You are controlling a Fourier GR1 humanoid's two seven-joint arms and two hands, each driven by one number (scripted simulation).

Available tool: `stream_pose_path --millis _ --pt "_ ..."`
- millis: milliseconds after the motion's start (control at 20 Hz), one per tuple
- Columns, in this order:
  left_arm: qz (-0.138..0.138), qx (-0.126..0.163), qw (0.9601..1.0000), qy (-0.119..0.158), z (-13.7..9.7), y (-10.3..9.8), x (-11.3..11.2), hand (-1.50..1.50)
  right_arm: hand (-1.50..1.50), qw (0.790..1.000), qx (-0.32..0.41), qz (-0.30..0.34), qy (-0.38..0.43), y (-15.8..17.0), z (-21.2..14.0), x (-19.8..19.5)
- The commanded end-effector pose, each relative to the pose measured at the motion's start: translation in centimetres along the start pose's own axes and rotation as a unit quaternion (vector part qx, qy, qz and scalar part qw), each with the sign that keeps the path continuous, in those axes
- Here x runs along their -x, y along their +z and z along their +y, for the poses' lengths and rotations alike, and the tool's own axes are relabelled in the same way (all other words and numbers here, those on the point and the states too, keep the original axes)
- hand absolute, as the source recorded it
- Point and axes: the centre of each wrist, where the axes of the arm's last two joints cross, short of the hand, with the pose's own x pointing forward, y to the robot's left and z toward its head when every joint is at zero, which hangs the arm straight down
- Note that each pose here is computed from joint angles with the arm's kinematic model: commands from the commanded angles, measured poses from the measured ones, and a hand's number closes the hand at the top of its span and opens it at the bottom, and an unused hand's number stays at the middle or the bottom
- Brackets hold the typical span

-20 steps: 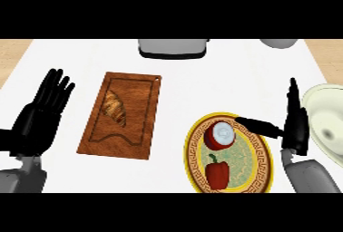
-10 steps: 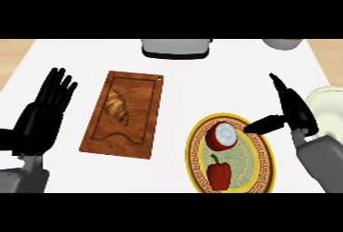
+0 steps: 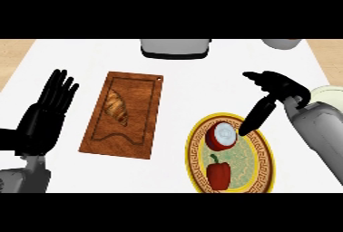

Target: Pick the can from the plate and place it in the bowl

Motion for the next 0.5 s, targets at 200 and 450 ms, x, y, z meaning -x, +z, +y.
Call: stream_pose_path --millis 200,450 --pt "-0.002 -0.009 0.9999 0.003 1.2 -1.0 -0.4 0.0 -1.5 0.998 -0.043 0.051 0.015 1.7 1.3 -4.3" --pt "-0.002 -0.008 1.0 0.004 2.3 0.8 -0.3 0.0 -1.5 0.997 -0.055 0.047 0.001 1.4 3.3 -3.9"
